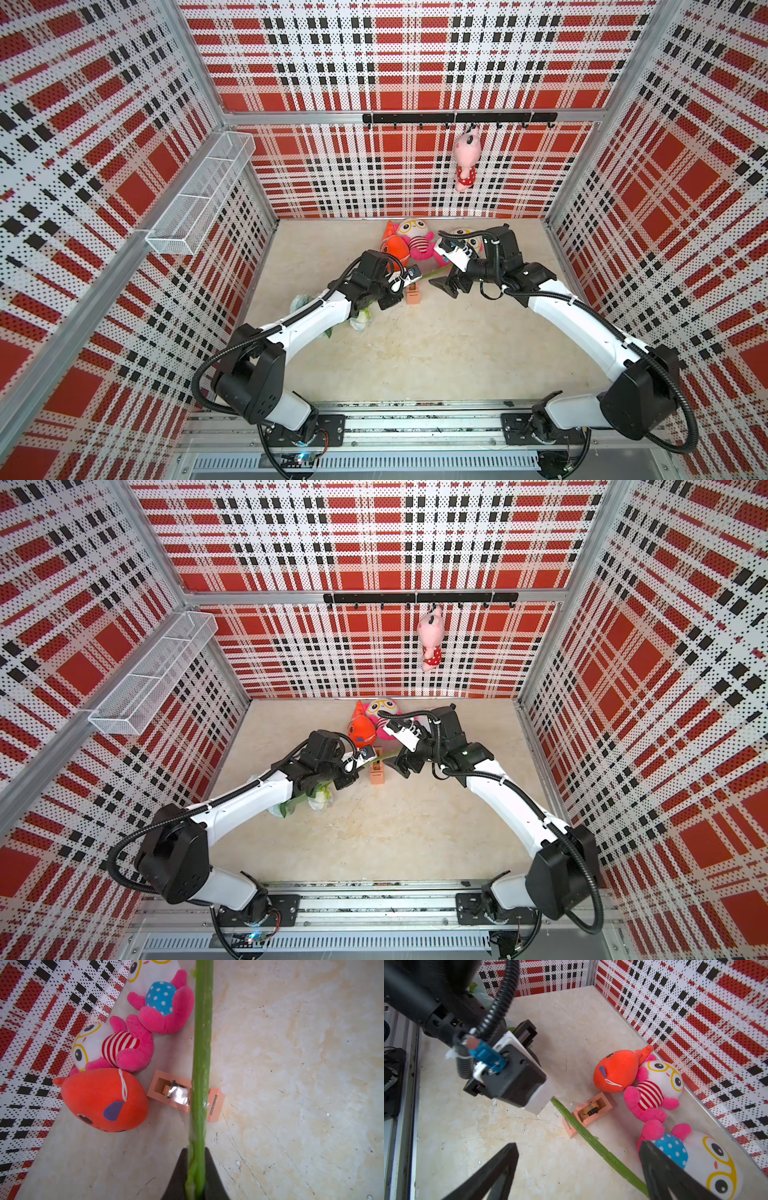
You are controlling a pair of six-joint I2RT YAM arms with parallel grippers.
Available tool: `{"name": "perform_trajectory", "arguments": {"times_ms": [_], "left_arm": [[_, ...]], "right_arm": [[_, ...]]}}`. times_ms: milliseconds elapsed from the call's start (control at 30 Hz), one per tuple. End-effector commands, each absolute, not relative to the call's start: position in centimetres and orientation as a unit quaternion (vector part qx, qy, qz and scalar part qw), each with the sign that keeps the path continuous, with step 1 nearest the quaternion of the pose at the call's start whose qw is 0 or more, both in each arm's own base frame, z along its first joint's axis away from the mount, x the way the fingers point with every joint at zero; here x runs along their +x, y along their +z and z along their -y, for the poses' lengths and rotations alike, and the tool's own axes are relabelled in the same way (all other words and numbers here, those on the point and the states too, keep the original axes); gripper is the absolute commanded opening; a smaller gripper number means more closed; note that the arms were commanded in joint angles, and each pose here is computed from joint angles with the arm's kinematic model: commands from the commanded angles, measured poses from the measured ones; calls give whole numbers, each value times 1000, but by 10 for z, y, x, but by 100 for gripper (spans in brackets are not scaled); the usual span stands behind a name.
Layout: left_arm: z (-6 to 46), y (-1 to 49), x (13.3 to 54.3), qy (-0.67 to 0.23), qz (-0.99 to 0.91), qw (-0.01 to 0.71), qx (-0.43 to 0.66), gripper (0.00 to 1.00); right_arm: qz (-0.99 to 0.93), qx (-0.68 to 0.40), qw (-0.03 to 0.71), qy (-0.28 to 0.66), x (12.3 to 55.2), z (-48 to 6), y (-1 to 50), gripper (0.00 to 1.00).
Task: Wrap bouquets with tape
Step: Wrap the tape around the bouquet.
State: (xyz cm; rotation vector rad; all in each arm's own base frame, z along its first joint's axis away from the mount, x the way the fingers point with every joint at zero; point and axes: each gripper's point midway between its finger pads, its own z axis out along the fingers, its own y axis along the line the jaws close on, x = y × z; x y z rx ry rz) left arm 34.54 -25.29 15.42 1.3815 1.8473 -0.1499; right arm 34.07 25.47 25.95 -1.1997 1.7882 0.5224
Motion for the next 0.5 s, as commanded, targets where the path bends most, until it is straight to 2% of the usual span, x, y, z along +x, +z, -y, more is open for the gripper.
{"name": "perform_trajectory", "arguments": {"times_ms": [0,467], "left_arm": [[252,164,347,-32,-713,426,556,0],[258,171,341,4,-674,450,586,0]], "right_arm": [[-742,-502,366,253,332,-250,236,93],[-726,-552,243,331,344,-259,205,86]]}}
